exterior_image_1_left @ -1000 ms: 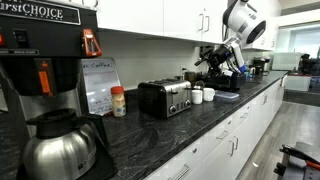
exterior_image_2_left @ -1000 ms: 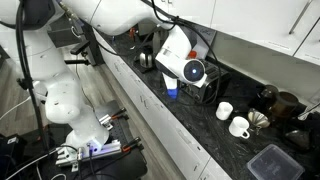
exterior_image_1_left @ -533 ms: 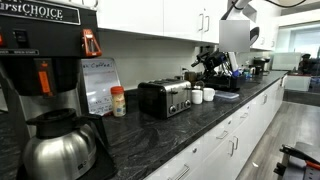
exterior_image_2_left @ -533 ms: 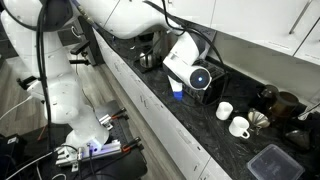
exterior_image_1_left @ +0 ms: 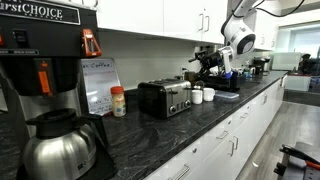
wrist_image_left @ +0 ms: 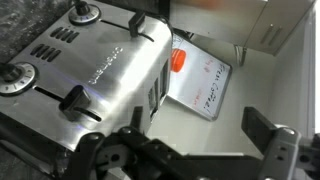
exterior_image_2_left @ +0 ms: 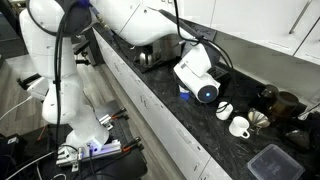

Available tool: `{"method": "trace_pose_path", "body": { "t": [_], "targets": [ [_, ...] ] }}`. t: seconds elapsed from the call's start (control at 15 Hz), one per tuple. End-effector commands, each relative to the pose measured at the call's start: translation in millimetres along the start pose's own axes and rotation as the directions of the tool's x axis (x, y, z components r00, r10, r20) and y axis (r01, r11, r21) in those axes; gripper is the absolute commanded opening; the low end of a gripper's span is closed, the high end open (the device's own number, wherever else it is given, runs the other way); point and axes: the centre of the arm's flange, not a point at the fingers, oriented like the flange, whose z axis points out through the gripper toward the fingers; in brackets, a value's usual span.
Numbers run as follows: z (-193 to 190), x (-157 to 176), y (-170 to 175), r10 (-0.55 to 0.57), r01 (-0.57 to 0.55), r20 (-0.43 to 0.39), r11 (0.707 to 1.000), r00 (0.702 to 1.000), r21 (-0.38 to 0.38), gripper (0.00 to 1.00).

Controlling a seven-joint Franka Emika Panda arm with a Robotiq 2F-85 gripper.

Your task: Push the right lever on the toaster downwards

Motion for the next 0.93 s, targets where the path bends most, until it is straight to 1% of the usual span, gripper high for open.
{"method": "trace_pose_path", "body": {
  "t": [0.0, 0.13, 0.27, 0.47, 0.67, 0.87],
  "targets": [
    [-5, 12, 4, 0.076, -0.070, -0.037, 0.986, 0.996, 0.149, 1.00],
    [-13, 8, -3, 0.096, -0.088, -0.034, 0.977, 0.995, 0.194, 1.00],
    [-18, 4, -5, 0.111, -0.104, -0.022, 0.971, 0.994, 0.216, 1.00],
    [-19, -8, 2, 0.150, -0.150, 0.020, 0.960, 0.988, 0.236, 1.00],
    [-17, -19, 14, 0.169, -0.174, 0.041, 0.960, 0.985, 0.220, 1.00],
    [-11, -26, 27, 0.171, -0.179, 0.058, 0.966, 0.983, 0.184, 1.00]
  ]
}}
